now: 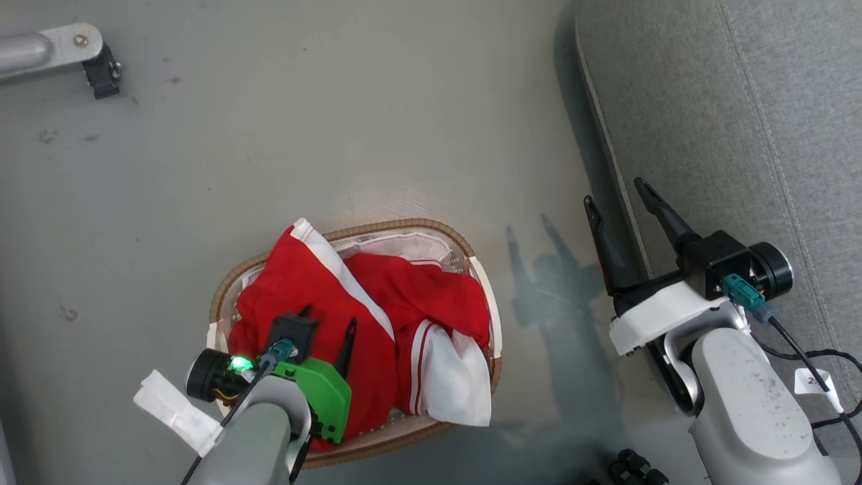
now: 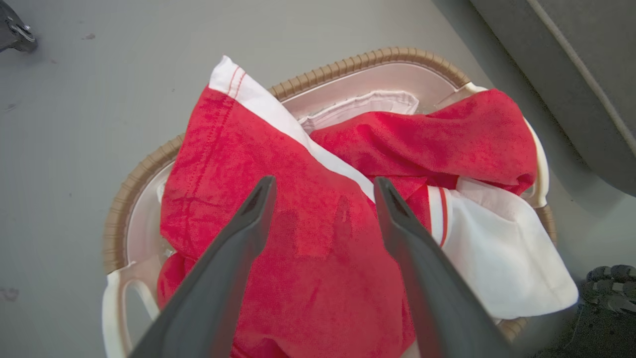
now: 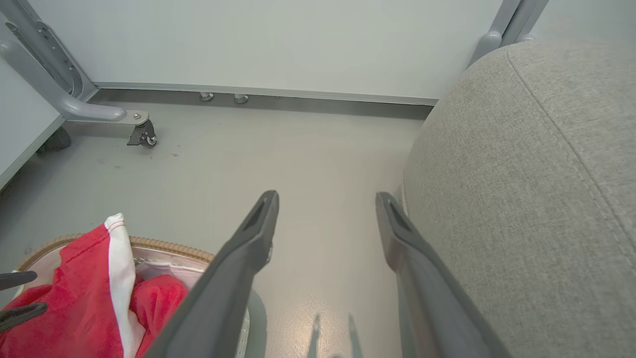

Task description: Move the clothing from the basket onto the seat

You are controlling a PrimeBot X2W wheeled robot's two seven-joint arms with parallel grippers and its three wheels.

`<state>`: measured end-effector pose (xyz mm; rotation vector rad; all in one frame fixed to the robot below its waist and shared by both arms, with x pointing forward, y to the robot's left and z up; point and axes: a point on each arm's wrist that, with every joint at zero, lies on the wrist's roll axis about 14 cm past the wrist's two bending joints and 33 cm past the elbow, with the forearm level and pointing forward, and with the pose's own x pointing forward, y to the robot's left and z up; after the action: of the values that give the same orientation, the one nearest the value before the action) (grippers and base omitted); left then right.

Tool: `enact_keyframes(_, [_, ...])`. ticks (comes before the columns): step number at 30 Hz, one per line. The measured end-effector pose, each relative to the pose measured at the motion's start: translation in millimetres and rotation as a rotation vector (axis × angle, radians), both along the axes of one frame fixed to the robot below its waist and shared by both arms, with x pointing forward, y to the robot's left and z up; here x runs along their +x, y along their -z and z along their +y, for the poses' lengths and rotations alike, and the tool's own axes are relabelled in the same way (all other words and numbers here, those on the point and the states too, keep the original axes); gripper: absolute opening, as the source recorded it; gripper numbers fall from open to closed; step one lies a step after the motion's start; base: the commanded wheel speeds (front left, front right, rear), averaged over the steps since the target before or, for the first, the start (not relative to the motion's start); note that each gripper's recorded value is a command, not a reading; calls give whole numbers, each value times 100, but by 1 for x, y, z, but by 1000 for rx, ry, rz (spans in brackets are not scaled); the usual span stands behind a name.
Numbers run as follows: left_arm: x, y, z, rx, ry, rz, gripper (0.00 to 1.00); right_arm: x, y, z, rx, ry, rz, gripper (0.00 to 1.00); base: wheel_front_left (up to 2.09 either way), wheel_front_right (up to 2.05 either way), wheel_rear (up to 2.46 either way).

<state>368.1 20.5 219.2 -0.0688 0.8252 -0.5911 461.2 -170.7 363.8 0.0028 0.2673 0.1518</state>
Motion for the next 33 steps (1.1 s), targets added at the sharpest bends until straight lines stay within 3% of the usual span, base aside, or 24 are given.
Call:
enact_keyframes(16, [-27,73,-6,83,156,199,100,-1,63,0,3,2,137,100,0,0,0])
enact_keyframes(25, [-35,97,-19,115,284,236,100,-1,85,-3,7,15,181,100,0,0,0])
enact_keyframes(33, [-31,115,-27,129,312,251,100,-4,100,-6,5,27,210,100,0,0,0])
